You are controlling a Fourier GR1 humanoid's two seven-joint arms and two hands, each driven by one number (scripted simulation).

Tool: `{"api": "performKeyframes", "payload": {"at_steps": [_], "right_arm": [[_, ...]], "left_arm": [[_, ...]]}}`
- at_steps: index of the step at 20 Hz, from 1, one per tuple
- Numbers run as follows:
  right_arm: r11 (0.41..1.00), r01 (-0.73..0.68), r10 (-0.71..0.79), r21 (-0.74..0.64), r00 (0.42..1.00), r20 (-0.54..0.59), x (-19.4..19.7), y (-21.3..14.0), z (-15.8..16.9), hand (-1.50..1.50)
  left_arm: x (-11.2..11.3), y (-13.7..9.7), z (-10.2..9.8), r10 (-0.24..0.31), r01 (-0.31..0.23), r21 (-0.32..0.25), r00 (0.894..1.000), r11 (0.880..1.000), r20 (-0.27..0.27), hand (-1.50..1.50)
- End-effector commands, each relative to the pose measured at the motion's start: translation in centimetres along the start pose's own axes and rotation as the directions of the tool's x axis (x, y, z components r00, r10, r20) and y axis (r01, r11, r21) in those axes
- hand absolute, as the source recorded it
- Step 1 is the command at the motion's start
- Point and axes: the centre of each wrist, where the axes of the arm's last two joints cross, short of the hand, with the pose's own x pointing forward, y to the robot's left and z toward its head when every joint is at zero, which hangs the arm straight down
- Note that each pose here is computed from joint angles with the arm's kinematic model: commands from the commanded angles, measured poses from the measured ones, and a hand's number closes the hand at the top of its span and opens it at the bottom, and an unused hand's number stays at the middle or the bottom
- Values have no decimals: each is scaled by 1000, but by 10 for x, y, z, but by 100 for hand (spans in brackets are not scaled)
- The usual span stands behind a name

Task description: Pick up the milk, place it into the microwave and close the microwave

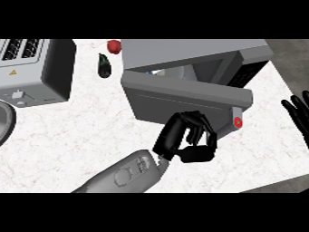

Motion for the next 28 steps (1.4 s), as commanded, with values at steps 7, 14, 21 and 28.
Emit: {"api": "performKeyframes", "payload": {"at_steps": [7, 14, 21, 28], "right_arm": [[996, 62, -64, 69, 997, 34, 15, 2, -13, -150], [993, 72, -76, 89, 996, 38, 25, -1, -19, -150], [991, 66, -72, 115, 996, 46, 37, -4, -26, -150], [989, 76, -85, 126, 994, 67, 46, -7, -29, -150]], "left_arm": [[22, 28, -50, 57, -53, 189, 998, 981, -14, 150], [28, 44, -64, 144, -156, 282, 988, 947, 62, 150], [26, 46, -67, 165, -183, 289, 983, 940, 85, 150], [22, 49, -69, 179, -203, 302, 978, 932, 105, 150]]}}
